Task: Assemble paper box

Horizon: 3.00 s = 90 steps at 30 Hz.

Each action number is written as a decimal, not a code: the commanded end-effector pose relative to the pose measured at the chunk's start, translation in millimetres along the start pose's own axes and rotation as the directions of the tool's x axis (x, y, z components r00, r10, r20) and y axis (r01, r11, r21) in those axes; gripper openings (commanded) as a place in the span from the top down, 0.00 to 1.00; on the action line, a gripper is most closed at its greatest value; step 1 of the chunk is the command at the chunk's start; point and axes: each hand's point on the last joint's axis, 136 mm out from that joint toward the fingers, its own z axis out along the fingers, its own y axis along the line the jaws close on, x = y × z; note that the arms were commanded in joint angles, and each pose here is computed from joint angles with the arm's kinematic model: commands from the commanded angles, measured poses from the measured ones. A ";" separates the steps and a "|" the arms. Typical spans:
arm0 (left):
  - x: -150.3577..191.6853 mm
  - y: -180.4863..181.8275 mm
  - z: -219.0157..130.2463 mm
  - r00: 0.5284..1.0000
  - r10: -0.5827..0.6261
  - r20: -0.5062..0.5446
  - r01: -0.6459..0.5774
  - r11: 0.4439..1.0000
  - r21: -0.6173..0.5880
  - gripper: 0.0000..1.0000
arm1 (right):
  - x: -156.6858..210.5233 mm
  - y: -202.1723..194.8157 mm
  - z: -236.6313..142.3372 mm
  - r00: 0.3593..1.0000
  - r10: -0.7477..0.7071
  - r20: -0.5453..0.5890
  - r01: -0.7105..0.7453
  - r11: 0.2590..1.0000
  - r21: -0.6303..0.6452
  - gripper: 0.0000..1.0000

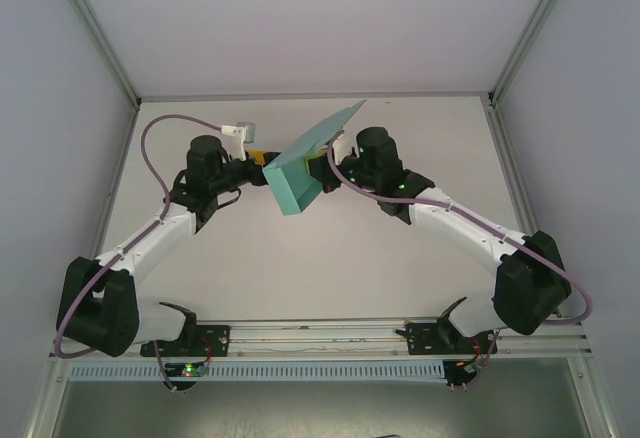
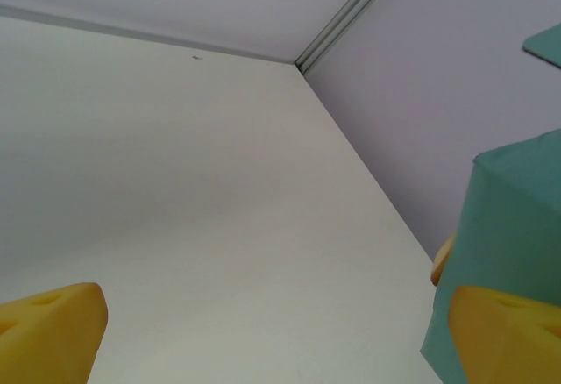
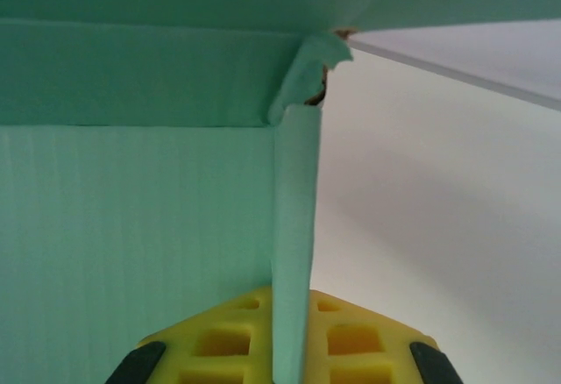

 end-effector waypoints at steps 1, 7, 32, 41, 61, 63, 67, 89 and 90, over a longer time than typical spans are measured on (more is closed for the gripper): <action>-30.3 -44.5 -1.0 0.992 0.110 0.057 -0.118 0.979 0.164 0.00 | 19.5 1.8 19.9 0.991 -0.080 -0.105 0.088 0.994 0.071 1.00; -31.0 -52.1 5.6 0.993 0.112 0.042 -0.118 0.972 0.202 0.00 | 30.9 -33.4 36.1 0.985 0.006 -0.175 0.048 0.952 0.302 1.00; -18.4 3.6 4.2 0.998 0.067 -0.020 -0.070 0.982 -0.174 0.00 | 13.1 -79.9 29.7 0.987 0.153 -0.050 -0.092 0.789 0.608 1.00; 45.6 120.7 -92.2 0.994 -0.101 -0.042 0.029 0.610 -0.792 0.00 | 48.3 -95.0 -10.8 0.975 0.191 -0.117 -0.068 0.750 0.658 1.00; 64.9 124.9 -141.1 0.995 -0.101 -0.005 0.045 0.489 -0.871 0.00 | 214.1 -113.5 14.9 0.757 0.527 -0.388 -0.020 0.612 0.791 1.00; 64.2 124.4 -138.9 0.995 -0.101 -0.008 0.043 0.498 -0.866 0.00 | 224.7 -114.2 11.9 0.735 0.555 -0.389 -0.019 0.591 0.806 0.96; 62.3 121.7 -133.3 0.995 -0.102 -0.012 0.043 0.522 -0.852 0.00 | 228.3 -111.6 10.7 0.723 0.580 -0.376 -0.046 0.583 0.811 0.74; 63.4 119.3 -102.6 0.991 -0.120 -0.063 0.024 0.616 -0.788 0.00 | 180.9 -116.0 -14.6 0.793 0.527 -0.305 -0.190 0.690 0.699 0.44; 64.8 119.1 -100.8 0.990 -0.123 -0.067 0.024 0.621 -0.783 0.00 | 182.3 -116.4 -14.3 0.792 0.531 -0.301 -0.210 0.700 0.683 0.44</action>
